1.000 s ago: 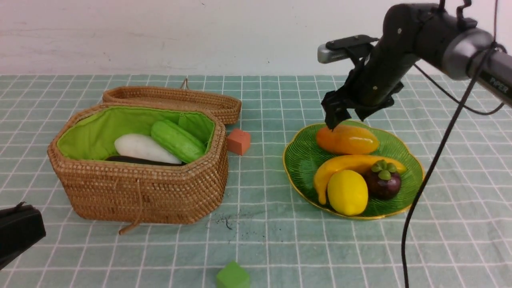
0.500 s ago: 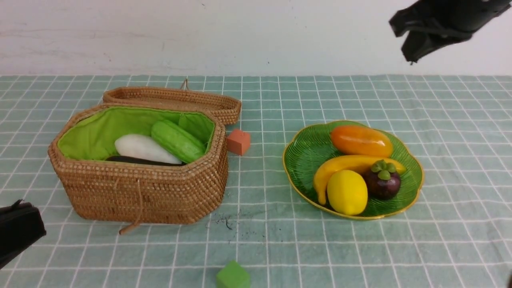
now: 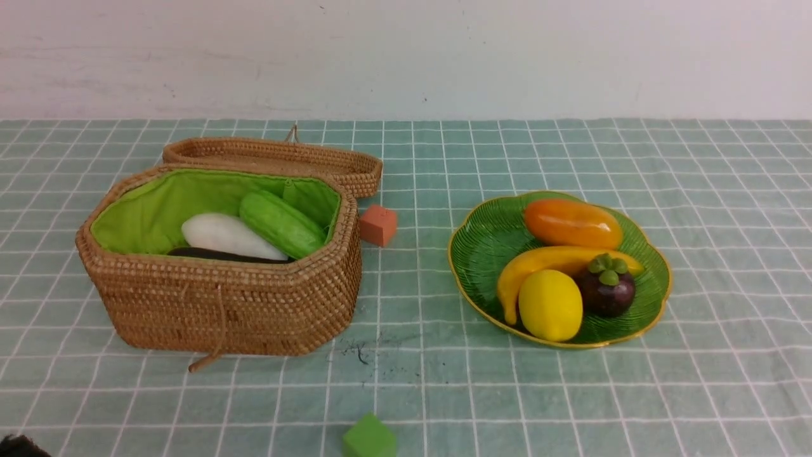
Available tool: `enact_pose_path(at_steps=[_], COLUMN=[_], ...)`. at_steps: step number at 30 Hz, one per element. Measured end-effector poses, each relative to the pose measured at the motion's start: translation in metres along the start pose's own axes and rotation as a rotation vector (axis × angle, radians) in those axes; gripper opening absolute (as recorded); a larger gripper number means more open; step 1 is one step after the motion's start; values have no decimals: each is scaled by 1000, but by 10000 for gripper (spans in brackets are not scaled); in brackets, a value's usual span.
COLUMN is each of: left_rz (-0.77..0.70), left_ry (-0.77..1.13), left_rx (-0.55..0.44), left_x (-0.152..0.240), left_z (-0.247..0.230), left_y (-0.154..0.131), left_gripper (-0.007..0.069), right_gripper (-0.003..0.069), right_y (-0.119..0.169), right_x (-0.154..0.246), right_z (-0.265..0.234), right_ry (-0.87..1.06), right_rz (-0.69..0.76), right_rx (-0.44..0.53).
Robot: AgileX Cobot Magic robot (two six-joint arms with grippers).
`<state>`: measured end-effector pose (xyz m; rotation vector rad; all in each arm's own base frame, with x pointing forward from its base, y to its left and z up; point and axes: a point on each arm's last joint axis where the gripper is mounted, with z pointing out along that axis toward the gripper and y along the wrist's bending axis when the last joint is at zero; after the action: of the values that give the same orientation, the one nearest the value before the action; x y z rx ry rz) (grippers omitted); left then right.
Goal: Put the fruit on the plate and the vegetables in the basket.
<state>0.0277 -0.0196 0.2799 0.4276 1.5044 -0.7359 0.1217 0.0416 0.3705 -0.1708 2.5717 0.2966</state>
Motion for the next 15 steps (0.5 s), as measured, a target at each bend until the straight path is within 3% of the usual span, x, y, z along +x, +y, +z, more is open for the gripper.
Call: enact_pose_path(at_steps=[3, 7, 15], left_rz=[3, 5, 6], left_ry=[29, 53, 79], left_rx=[-5, -11, -21], left_x=[10, 16, 20], left_z=[3, 5, 5], left_y=[2, 3, 4], left_gripper=[-13, -13, -10], right_gripper=[20, 25, 34], right_y=[-6, -10, -13], right_x=[37, 55, 64], right_z=[3, 11, 23], right_ry=[-20, -60, -132], right_rz=[33, 42, 51], right_rx=[-5, -9, -18])
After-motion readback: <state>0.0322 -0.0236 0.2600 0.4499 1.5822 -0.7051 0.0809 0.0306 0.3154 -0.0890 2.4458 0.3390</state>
